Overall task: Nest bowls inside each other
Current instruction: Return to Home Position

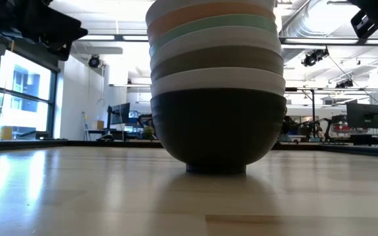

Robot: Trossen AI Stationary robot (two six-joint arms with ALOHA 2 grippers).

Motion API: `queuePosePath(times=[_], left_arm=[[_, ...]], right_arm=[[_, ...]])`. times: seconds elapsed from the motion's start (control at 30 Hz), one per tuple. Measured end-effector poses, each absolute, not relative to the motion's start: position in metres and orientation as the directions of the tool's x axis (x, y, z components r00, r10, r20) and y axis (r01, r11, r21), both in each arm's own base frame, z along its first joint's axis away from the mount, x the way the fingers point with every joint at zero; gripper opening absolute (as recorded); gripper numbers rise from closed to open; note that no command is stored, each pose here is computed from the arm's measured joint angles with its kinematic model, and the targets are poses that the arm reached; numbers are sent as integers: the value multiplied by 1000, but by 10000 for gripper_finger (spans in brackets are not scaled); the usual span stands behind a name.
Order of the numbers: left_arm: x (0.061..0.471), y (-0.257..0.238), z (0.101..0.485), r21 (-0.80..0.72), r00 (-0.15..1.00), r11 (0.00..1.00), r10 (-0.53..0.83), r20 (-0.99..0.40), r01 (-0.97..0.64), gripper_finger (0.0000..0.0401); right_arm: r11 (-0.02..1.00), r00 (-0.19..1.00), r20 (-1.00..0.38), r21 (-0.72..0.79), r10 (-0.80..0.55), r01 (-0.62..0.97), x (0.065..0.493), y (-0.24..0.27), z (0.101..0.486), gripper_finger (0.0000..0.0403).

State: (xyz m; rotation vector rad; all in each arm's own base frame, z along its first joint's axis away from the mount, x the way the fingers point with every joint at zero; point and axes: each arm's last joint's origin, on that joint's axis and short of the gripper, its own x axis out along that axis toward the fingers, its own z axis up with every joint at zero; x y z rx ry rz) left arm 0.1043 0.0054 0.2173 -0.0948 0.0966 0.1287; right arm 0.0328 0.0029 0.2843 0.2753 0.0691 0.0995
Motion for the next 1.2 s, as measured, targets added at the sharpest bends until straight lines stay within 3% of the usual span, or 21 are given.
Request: queuePosePath(times=[0.57,0.9,1.2], left_arm=[[104,4,209,28,981,995,101,-168,-98,100],[107,4,170,-26,993,995,92,-73,-94,100],[105,2,162,25,997,999,47,-61,-45,100]], right_arm=[[967,986,-112,235,123,-94,30,3,281,119],[967,992,52,225,115,-124,-8,5,329,119],[964,991,69,233,115,-128,-23,6,340,119]])
